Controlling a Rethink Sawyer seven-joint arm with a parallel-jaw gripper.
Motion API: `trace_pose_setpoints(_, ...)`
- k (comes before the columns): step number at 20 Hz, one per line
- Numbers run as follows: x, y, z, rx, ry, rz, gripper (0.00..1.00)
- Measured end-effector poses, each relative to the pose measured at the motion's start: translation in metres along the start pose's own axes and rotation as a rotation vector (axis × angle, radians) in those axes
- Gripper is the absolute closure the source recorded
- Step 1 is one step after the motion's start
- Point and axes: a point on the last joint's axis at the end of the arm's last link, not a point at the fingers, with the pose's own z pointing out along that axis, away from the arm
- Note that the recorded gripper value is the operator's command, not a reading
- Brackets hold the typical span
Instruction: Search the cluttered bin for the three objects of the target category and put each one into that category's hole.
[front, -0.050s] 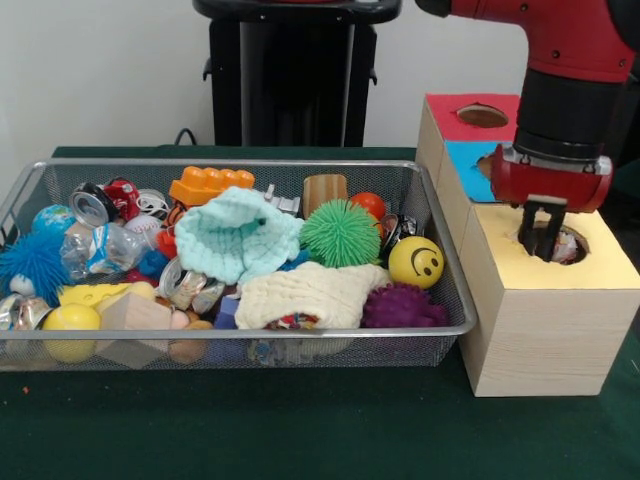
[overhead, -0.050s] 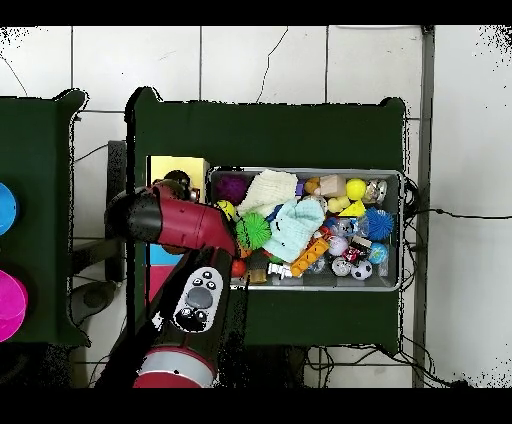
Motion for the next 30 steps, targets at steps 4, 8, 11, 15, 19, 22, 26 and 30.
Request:
trace_pose_setpoints(4,-0.002,-0.001,-0.011,0.0,-0.011,-0.011,1.0)
trace_pose_setpoints(8,-0.003,-0.002,-0.018,0.001,-0.02,-0.025,1.0)
trace_pose_setpoints(11,-0.001,0.002,-0.019,-0.004,-0.022,-0.036,0.0)
trace_pose_setpoints(15,-0.001,0.009,-0.021,-0.016,-0.025,-0.041,0.0)
trace_pose_setpoints(19,-0.002,0.009,-0.02,-0.017,-0.024,-0.039,0.0)
trace_pose_setpoints(22,-0.001,0.009,-0.021,-0.017,-0.025,-0.04,0.0)
trace_pose_setpoints(26,-0.001,0.009,-0.022,-0.011,-0.029,-0.044,0.0)
trace_pose_setpoints(30,0.001,0.012,-0.027,0.0,-0.038,-0.057,0.0)
